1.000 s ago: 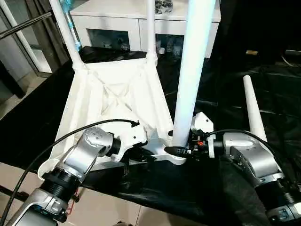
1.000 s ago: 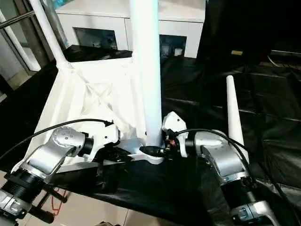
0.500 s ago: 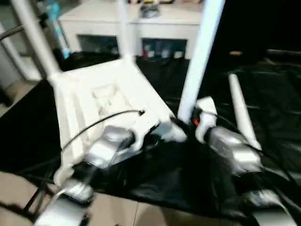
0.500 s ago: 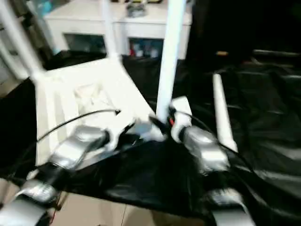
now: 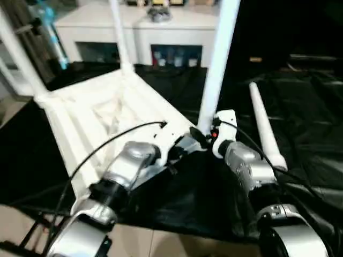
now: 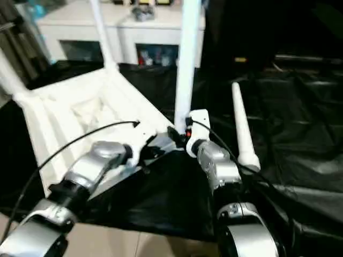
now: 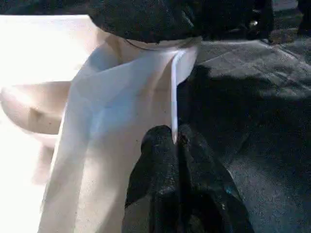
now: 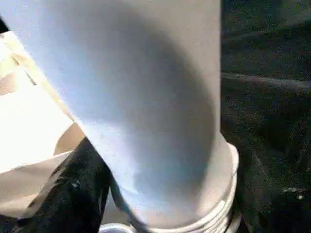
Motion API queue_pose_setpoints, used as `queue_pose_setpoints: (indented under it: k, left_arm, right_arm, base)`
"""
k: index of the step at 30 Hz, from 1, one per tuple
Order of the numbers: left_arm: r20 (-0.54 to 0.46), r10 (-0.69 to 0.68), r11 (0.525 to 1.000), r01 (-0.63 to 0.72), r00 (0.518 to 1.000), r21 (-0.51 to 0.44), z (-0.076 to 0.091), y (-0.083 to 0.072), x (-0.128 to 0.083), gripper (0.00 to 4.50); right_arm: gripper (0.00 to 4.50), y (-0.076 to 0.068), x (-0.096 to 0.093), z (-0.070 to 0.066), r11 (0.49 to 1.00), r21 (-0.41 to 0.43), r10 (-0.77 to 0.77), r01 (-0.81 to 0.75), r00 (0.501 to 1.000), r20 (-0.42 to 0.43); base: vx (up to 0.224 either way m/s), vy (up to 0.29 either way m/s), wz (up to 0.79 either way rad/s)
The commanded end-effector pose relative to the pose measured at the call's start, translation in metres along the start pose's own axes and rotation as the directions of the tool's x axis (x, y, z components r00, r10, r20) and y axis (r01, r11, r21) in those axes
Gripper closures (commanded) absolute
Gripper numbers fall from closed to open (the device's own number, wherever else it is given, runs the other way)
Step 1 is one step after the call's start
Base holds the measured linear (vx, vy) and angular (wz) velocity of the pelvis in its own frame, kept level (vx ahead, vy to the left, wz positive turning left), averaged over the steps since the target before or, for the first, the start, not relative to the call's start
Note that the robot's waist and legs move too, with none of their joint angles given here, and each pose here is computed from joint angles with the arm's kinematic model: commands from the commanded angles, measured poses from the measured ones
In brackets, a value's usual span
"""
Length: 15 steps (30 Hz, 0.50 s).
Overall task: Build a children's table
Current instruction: Rotate leg to tighten
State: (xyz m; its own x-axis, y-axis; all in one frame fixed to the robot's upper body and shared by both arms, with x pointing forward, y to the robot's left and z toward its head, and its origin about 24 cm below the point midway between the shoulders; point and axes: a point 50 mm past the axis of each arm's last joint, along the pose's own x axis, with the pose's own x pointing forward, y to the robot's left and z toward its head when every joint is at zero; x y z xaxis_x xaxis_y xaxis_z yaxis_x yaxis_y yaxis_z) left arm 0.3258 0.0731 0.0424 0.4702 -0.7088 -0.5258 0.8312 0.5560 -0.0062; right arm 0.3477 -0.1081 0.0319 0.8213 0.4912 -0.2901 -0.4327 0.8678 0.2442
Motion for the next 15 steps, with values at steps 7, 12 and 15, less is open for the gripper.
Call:
queue_pose_setpoints:
  k: [7, 12, 15]
  left_arm:
    - [0.073, -0.216, 0.969, 0.205, 0.974, 0.140, 0.006, -0.012, -0.016, 4.50]
    - [0.053, -0.261, 0.956, 0.250, 0.964, 0.151, 0.000, -0.010, -0.025, 4.50]
    - [0.034, -0.321, 0.935, 0.311, 0.947, 0.173, -0.006, -0.011, -0.032, 4.50]
  right_arm:
    - [0.44, 0.012, -0.011, -0.001, 0.957, -0.122, 0.262, -0.264, 0.964, -0.037]
    - [0.44, 0.012, -0.029, 0.010, 0.878, -0.225, 0.419, -0.422, 0.906, -0.060]
    - [0.44, 0.007, -0.047, 0.014, 0.794, -0.298, 0.510, -0.530, 0.847, -0.145]
  base:
    - [0.000, 0.000, 0.00]
    - [0.000, 0.000, 0.00]
    - [0.000, 0.000, 0.00]
